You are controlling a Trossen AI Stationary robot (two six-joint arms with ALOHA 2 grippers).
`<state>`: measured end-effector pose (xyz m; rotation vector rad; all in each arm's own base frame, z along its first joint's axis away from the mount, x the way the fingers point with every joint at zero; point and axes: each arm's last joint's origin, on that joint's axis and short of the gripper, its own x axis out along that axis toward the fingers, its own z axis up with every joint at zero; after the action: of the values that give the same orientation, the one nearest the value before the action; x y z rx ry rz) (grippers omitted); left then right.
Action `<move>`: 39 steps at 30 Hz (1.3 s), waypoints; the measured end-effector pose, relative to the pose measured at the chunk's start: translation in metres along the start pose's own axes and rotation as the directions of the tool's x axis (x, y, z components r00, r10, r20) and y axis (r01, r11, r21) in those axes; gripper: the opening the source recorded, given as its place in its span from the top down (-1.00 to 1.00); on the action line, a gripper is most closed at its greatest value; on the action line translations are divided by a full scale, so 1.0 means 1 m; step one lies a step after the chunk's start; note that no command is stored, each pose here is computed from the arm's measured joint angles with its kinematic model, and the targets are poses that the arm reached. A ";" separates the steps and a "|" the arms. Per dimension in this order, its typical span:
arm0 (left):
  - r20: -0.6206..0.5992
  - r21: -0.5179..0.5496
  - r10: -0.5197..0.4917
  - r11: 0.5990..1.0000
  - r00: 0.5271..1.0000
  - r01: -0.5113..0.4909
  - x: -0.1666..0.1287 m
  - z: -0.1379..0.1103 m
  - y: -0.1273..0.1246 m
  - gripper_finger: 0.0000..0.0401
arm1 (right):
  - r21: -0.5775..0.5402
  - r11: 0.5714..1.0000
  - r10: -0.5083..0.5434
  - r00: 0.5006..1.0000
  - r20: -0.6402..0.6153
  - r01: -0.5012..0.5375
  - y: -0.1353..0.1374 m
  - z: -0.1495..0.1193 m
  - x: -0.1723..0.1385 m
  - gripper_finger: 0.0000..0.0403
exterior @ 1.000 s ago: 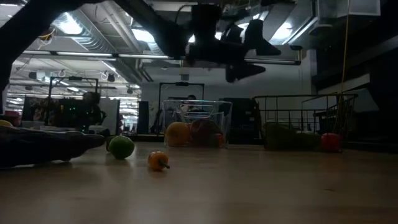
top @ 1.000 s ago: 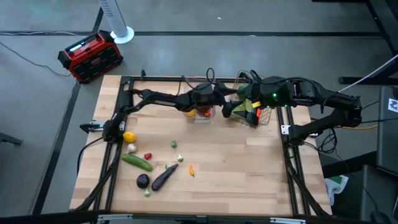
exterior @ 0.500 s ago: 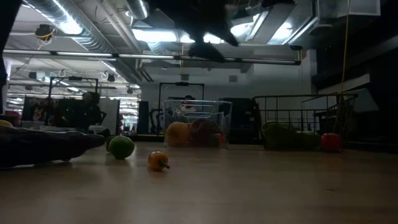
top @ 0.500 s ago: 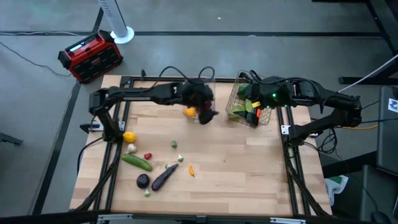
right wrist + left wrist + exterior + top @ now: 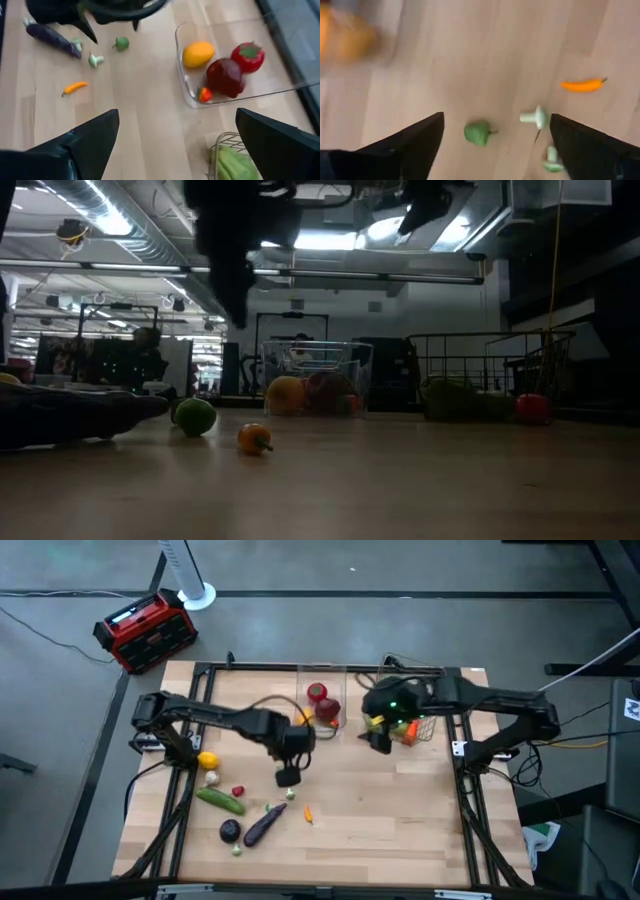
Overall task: Sort produce into baskets
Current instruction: Put the green chili pepper into the wire basket
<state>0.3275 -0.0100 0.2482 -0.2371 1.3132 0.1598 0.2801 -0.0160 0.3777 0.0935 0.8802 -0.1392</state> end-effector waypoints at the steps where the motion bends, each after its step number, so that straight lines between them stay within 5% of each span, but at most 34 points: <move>1: -0.008 -0.007 0.012 1.000 1.000 -0.012 0.005 -0.004 -0.004 -0.77 | -0.001 1.000 0.002 1.000 -0.015 -0.002 0.001 0.001 0.006 -0.97; 14: -0.042 -0.154 0.223 0.962 0.974 -0.227 0.070 -0.059 -0.011 -0.41 | -0.026 0.999 0.038 0.987 -0.155 -0.043 0.005 0.002 0.058 -0.97; 28: 0.009 -0.223 0.199 0.956 0.980 -0.192 0.092 -0.072 -0.007 -0.25 | -0.027 0.999 0.039 0.988 -0.152 -0.043 0.006 0.005 0.069 -0.97; 39: 0.015 -0.266 0.170 0.951 0.985 -0.160 0.096 -0.075 -0.007 0.18 | -0.026 0.999 0.038 0.987 -0.156 -0.043 0.005 0.004 0.069 -0.97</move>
<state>0.2832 -0.0377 0.1379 -0.3486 1.2726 0.4813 0.3278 -0.0170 0.3273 0.0953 1.0352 -0.0815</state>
